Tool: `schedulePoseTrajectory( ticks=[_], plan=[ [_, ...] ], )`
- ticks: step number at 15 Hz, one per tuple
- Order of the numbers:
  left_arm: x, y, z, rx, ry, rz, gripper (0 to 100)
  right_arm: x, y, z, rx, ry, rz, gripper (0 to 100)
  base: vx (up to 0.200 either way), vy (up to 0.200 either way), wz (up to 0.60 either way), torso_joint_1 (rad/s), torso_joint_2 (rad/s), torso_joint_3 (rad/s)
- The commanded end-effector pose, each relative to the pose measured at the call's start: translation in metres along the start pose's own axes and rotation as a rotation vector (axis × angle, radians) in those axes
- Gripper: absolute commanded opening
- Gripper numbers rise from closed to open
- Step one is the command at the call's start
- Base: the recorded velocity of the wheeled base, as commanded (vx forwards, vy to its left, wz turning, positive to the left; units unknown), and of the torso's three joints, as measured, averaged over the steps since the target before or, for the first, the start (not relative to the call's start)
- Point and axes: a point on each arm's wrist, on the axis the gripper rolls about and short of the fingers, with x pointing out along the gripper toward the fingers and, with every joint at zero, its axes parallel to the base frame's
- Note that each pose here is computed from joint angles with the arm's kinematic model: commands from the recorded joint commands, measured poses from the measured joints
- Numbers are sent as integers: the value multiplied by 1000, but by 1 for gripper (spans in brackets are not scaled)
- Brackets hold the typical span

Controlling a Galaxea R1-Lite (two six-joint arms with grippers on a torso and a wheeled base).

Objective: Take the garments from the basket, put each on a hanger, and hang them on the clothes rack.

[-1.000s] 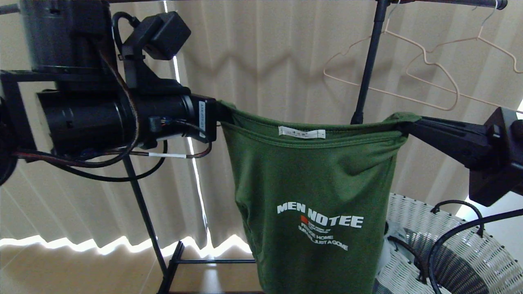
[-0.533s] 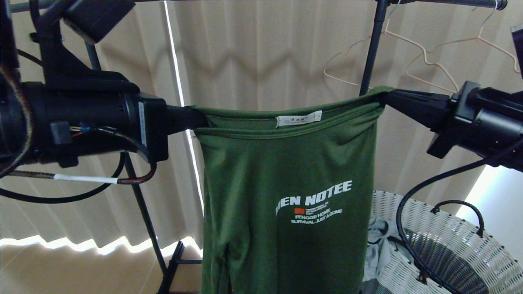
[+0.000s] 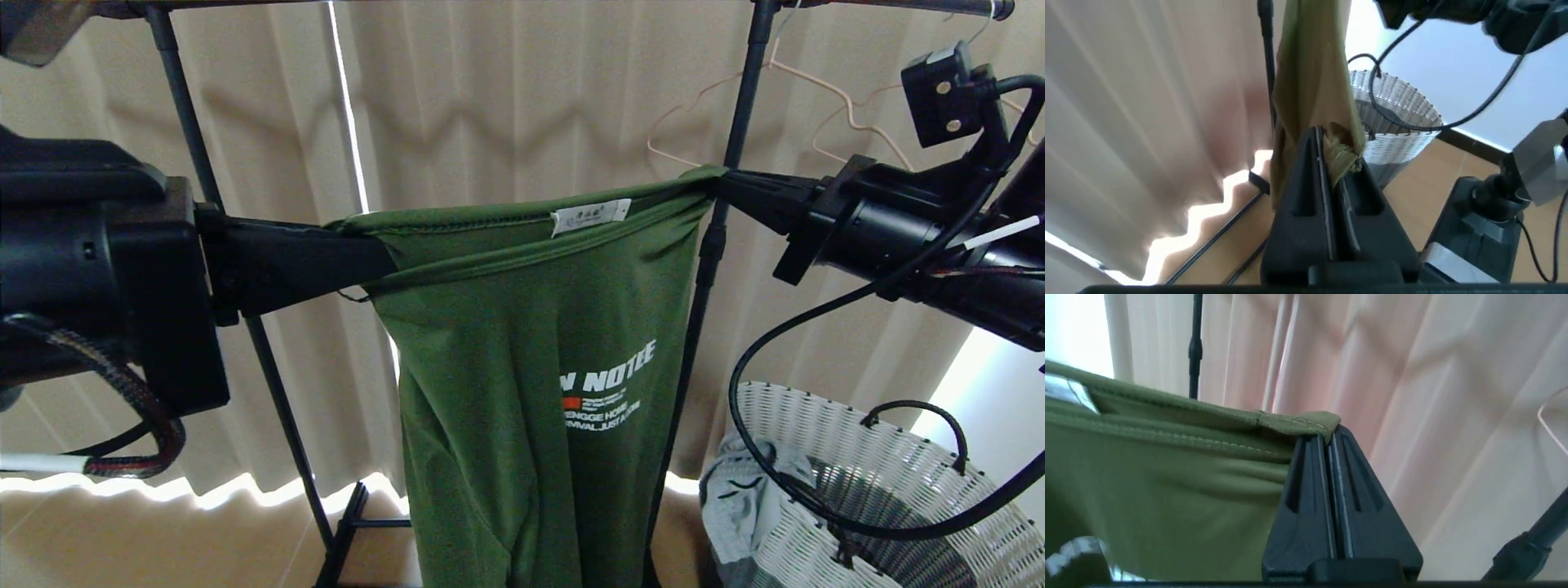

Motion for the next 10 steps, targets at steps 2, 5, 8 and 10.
schedulePoseTrajectory(
  ticks=[2, 5, 8, 10],
  plan=[
    [-2, 1, 2, 8, -16, 10, 0, -5, 2, 6, -7, -13, -1, 0, 0, 0, 0, 0, 0, 0],
    [17, 23, 1, 28, -30, 99, 0, -21, 5, 22, -26, -50, -20, 0, 0, 0, 0, 0, 0, 0],
    [37, 37, -4, 18, -35, 134, 0, -41, 11, 32, -23, -41, -32, 0, 0, 0, 0, 0, 0, 0],
    [44, 44, -4, 15, -33, 152, 0, -53, 17, 18, -6, 6, -31, 0, 0, 0, 0, 0, 0, 0]
  ],
)
